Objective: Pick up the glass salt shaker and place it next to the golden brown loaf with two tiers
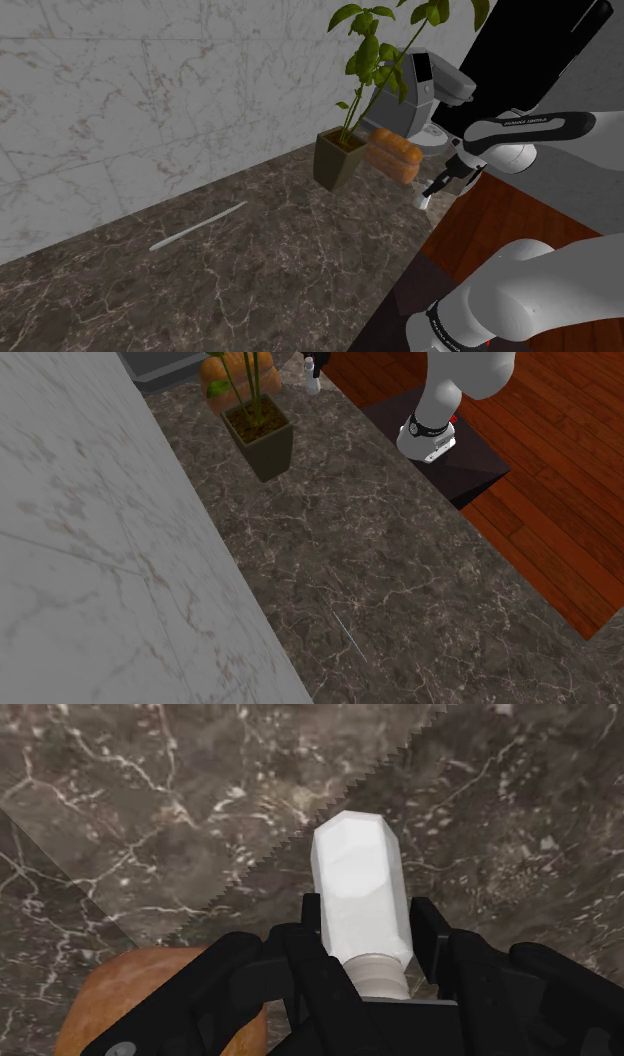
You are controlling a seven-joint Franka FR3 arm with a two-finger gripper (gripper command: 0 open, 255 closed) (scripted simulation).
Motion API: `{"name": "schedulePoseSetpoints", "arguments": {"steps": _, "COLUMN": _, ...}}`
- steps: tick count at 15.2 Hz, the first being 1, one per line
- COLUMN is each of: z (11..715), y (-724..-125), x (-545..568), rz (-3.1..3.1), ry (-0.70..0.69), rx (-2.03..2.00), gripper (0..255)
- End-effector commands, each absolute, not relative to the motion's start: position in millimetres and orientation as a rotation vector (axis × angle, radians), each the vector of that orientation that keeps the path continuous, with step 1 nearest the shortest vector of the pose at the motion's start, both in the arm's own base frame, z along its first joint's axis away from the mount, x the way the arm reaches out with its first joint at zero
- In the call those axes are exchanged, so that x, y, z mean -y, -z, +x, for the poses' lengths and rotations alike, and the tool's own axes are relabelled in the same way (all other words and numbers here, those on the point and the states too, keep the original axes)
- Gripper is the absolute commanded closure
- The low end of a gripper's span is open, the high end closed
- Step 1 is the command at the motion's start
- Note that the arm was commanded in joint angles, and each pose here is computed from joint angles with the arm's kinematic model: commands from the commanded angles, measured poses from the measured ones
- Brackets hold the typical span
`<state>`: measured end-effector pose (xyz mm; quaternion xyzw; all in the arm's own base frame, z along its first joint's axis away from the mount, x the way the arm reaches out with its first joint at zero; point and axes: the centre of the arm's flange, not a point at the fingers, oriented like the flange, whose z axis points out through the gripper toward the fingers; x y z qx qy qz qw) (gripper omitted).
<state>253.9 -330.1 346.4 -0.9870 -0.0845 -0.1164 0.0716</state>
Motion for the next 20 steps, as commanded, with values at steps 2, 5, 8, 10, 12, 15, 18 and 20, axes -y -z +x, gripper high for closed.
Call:
{"name": "schedulePoseSetpoints", "arguments": {"steps": 2, "z": 254, "y": -346, "x": 330, "rz": -2.967, "ry": 0.350, "rx": 0.254, "gripper": 255}}
{"name": "schedulePoseSetpoints", "arguments": {"steps": 5, "z": 254, "y": -346, "x": 330, "rz": -2.967, "ry": 0.350, "rx": 0.254, "gripper": 255}}
{"name": "schedulePoseSetpoints", "arguments": {"steps": 8, "z": 254, "y": -346, "x": 330, "rz": -2.967, "ry": 0.350, "rx": 0.254, "gripper": 0}}
{"name": "schedulePoseSetpoints", "arguments": {"steps": 10, "z": 254, "y": -346, "x": 330, "rz": -2.967, "ry": 0.350, "rx": 0.254, "gripper": 0}}
{"name": "schedulePoseSetpoints", "arguments": {"steps": 12, "z": 251, "y": -359, "x": 332, "rz": -2.967, "ry": 0.350, "rx": 0.254, "gripper": 0}}
{"name": "schedulePoseSetpoints", "arguments": {"steps": 15, "z": 243, "y": -394, "x": 338, "rz": -2.967, "ry": 0.350, "rx": 0.254, "gripper": 0}}
{"name": "schedulePoseSetpoints", "arguments": {"steps": 18, "z": 243, "y": -394, "x": 338, "rz": -2.967, "ry": 0.350, "rx": 0.254, "gripper": 0}}
{"name": "schedulePoseSetpoints", "arguments": {"steps": 20, "z": 243, "y": -394, "x": 338, "rz": -2.967, "ry": 0.350, "rx": 0.254, "gripper": 0}}
